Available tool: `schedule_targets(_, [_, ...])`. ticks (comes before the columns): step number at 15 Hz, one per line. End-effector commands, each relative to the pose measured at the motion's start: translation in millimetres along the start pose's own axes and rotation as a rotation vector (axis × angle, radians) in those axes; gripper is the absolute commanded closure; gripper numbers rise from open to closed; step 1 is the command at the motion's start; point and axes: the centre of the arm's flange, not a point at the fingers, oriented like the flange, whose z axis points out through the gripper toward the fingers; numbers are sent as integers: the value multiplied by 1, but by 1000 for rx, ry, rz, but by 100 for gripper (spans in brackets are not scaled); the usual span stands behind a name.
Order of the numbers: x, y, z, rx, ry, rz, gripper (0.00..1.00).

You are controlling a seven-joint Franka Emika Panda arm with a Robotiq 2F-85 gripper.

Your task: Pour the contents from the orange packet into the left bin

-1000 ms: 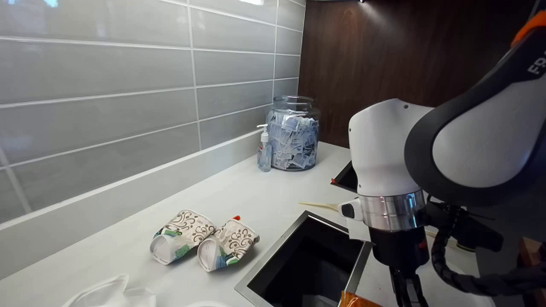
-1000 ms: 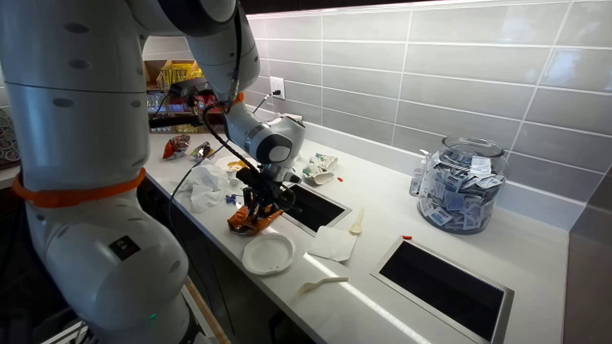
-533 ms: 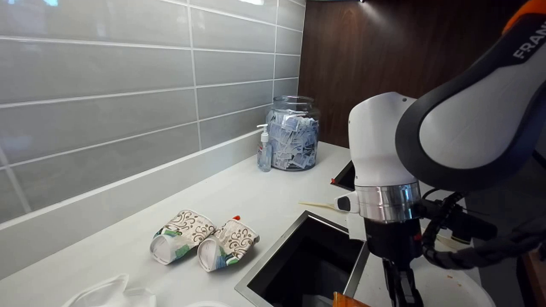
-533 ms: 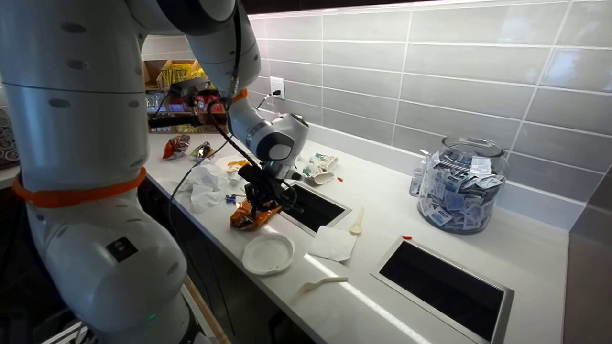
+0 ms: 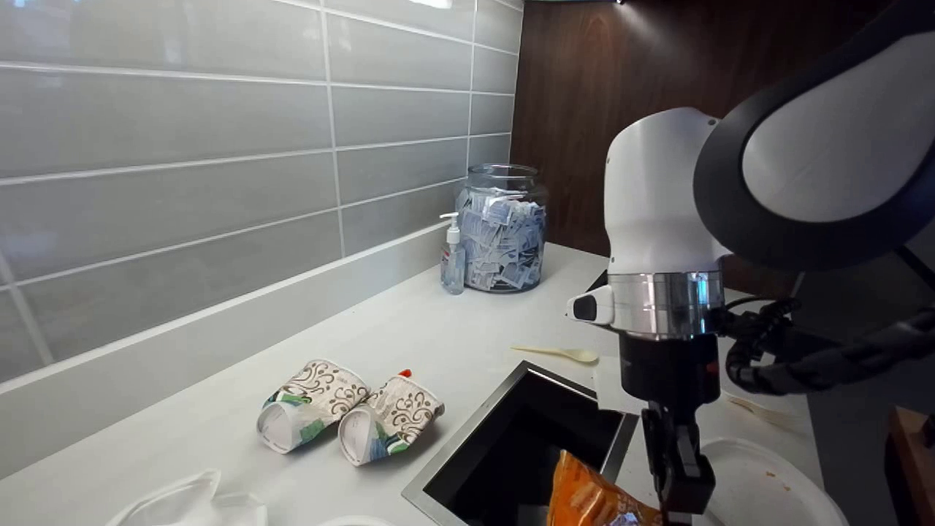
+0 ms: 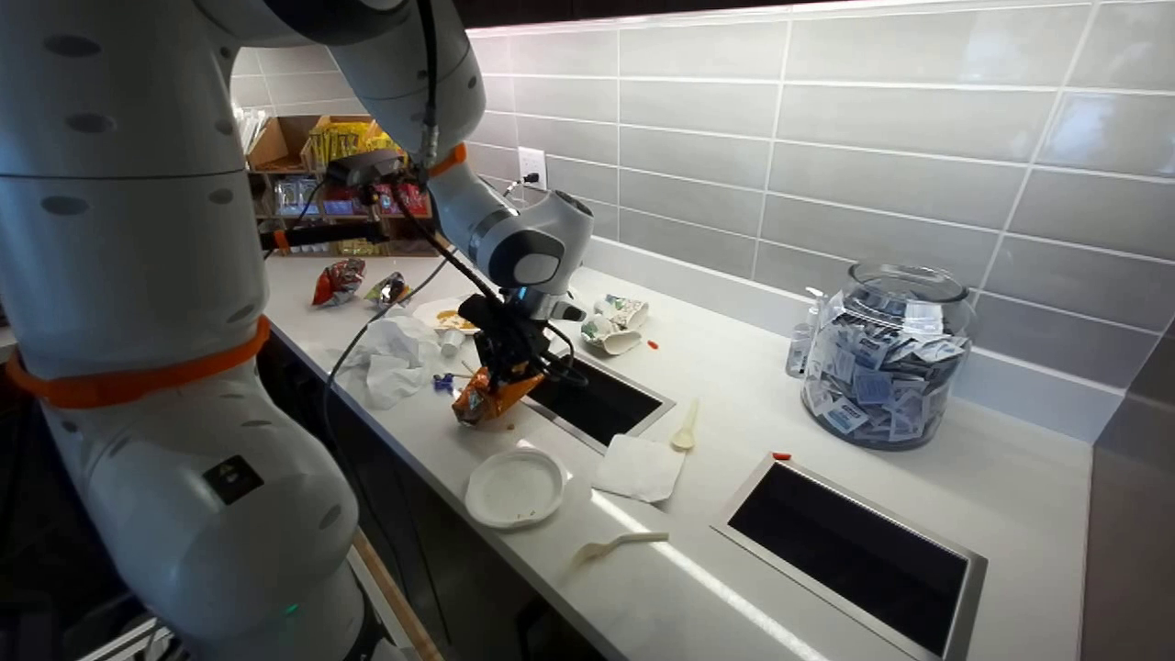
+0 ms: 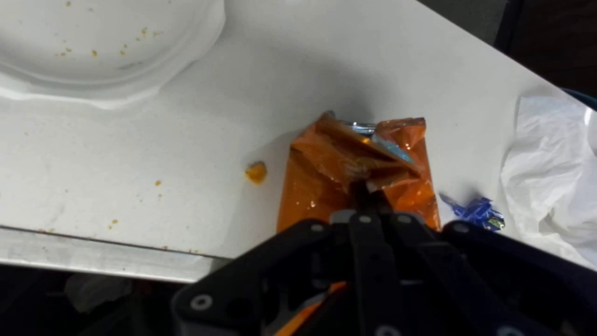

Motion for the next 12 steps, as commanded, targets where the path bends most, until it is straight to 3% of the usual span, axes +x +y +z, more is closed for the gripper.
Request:
schedule_targets(1, [-16,-5,-16,9,51,-22,100])
schedule_targets(7, [-22,-8,-45,11,120,-48,100])
schedule_targets(8, [-6,-7,-35,10,88,-37,100])
schedule_targets(12, [-5,-7,-38,9,94,-38,99])
